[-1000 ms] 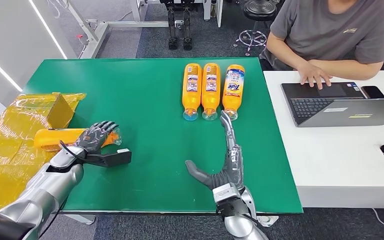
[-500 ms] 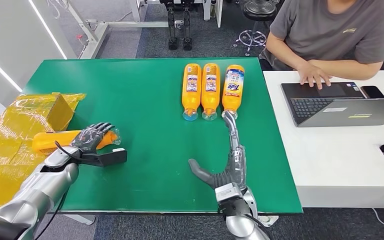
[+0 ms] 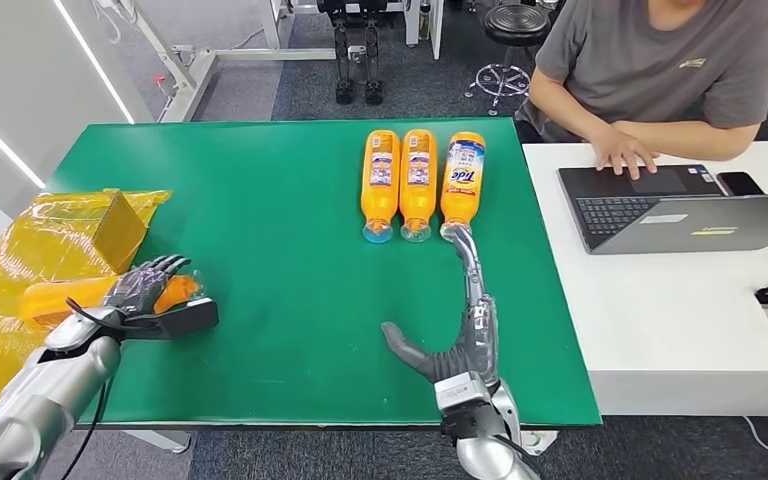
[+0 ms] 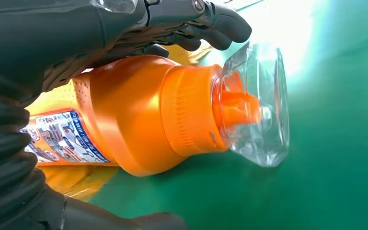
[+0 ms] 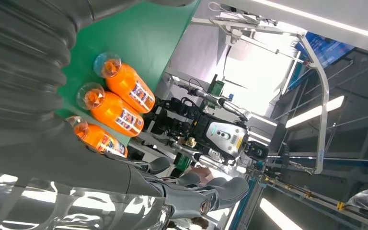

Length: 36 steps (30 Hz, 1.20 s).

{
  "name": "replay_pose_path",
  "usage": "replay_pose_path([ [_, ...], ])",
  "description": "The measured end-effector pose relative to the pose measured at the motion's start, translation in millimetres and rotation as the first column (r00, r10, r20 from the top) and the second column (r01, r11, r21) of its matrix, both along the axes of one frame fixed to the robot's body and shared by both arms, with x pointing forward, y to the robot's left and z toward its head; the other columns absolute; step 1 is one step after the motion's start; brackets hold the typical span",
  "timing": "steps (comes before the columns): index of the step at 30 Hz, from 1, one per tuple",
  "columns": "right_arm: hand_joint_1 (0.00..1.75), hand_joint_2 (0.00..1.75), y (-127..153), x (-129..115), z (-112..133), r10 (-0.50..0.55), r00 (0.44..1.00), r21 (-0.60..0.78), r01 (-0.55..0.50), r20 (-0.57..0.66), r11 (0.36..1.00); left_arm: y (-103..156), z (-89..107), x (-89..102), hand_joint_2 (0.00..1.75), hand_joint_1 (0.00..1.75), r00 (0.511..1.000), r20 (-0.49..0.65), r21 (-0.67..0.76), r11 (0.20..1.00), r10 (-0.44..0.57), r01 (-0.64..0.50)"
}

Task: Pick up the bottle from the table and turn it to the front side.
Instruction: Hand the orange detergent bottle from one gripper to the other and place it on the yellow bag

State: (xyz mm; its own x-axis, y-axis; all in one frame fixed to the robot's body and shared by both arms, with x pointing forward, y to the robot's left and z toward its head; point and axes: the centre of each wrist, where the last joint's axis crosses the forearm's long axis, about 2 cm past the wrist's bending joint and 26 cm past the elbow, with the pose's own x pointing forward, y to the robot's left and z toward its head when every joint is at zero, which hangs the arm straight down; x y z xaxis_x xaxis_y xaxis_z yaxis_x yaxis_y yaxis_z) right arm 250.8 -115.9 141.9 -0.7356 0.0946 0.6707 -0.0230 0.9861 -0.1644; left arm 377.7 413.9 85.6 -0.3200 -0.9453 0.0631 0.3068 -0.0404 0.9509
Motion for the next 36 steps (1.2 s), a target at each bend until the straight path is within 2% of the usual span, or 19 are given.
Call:
replay_pose_path([
  [6,0.0,1.75,-1,-1,-1,0.012,1.0,-0.005,-0.012,-0.006,1.0,19,-7.6,-16.1,1.75,0.0,0.999,0.027,-0.009,1.0,0.022,-0.022],
  [13,0.0,1.75,-2,-3,-1,0.021,1.0,-0.013,-0.021,-0.007,1.0,26,-10.7,-25.2,1.75,0.0,0.998,0.055,-0.01,1.0,0.025,-0.024],
  [18,0.0,1.75,-2,-5,2,0.018,1.0,-0.019,-0.018,-0.008,1.0,24,-10.1,-29.1,1.75,0.0,0.987,0.16,-0.01,1.0,-0.015,0.016],
  [21,0.0,1.75,-2,-6,2,0.016,1.0,-0.02,-0.016,-0.007,1.0,17,-7.6,-28.1,1.75,0.0,0.958,0.284,-0.026,0.998,-0.045,0.055],
  [25,0.0,1.75,-2,-6,3,0.016,1.0,-0.021,-0.016,-0.008,1.0,3,0.8,-21.5,1.75,0.0,0.895,0.442,-0.069,0.993,-0.056,0.096],
  [36,0.0,1.75,0,-2,3,0.022,1.0,-0.014,-0.022,-0.009,1.0,-31,26.6,-4.4,1.75,0.0,0.751,0.66,-0.245,0.95,0.02,0.191],
])
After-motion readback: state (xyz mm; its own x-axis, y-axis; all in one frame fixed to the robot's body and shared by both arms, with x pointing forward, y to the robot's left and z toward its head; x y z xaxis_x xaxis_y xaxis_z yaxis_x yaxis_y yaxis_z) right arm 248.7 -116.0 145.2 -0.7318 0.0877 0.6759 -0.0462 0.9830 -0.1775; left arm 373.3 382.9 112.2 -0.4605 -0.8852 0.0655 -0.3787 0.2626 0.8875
